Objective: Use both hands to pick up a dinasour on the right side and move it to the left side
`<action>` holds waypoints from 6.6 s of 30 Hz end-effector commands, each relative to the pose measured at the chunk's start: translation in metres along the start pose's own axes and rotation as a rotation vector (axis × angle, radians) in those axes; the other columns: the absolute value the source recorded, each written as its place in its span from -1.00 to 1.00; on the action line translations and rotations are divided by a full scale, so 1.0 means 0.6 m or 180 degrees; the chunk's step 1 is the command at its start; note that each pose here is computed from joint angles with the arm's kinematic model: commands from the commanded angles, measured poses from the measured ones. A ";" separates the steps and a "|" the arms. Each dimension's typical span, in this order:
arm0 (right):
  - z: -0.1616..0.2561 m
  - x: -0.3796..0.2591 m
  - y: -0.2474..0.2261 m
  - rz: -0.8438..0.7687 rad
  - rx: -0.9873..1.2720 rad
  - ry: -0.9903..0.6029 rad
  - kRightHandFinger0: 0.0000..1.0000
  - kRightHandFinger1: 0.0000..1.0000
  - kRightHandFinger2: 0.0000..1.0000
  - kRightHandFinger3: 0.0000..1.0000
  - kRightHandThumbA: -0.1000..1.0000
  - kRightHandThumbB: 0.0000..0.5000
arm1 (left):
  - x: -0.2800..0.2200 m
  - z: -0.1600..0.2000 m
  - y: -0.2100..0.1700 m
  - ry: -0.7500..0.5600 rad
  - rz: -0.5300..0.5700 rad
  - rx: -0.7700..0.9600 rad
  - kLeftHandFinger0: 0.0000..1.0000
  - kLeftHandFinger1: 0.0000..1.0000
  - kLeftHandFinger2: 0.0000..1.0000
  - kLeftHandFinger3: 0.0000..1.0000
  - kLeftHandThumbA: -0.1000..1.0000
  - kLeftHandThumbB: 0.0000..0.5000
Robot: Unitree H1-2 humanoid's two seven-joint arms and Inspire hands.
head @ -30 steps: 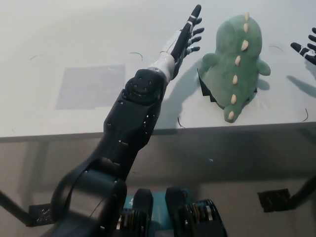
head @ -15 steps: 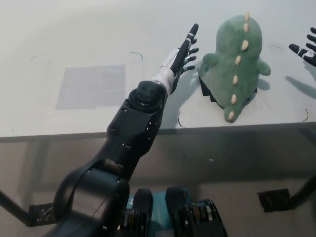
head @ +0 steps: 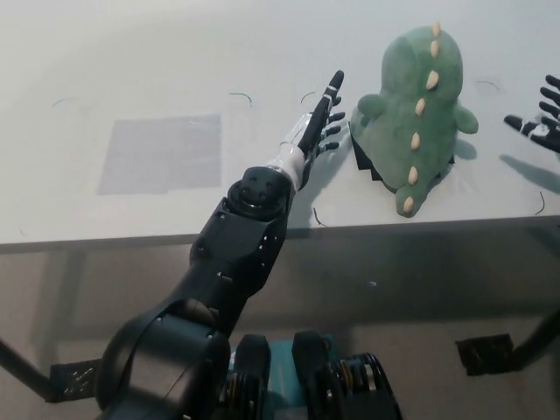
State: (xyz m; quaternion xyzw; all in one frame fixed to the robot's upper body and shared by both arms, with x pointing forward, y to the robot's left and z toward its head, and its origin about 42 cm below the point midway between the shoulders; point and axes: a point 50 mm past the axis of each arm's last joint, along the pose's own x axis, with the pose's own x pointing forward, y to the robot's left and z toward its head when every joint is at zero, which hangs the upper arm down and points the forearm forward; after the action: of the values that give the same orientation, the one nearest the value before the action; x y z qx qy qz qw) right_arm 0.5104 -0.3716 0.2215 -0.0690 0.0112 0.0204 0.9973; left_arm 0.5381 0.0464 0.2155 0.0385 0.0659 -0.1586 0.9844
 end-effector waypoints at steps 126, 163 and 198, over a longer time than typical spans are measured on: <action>0.091 0.002 0.580 0.1402 0.0214 -0.0452 1.00 1.00 1.00 1.00 1.00 -0.08 | -0.114 -0.041 0.115 -0.0682 0.0321 -0.0520 1.00 1.00 1.00 1.00 1.00 0.44; 0.165 -0.044 0.652 0.1874 0.0082 -0.0906 1.00 1.00 1.00 1.00 1.00 -0.29 | -0.223 -0.009 0.194 -0.1260 0.0618 -0.0511 1.00 1.00 1.00 1.00 1.00 0.44; 0.166 0.025 0.417 0.1246 0.0257 -0.0973 1.00 1.00 1.00 1.00 1.00 -0.47 | -0.227 -0.012 0.299 -0.1362 0.0832 -0.0584 1.00 1.00 1.00 1.00 1.00 0.92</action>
State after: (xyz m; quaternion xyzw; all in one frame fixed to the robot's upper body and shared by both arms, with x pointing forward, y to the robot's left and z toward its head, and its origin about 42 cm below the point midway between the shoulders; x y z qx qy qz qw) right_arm 0.5115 -0.1074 0.2480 -0.0506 -0.0735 0.2045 0.9748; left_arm 0.4586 0.2517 0.2097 -0.0749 -0.0803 -0.0179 0.9938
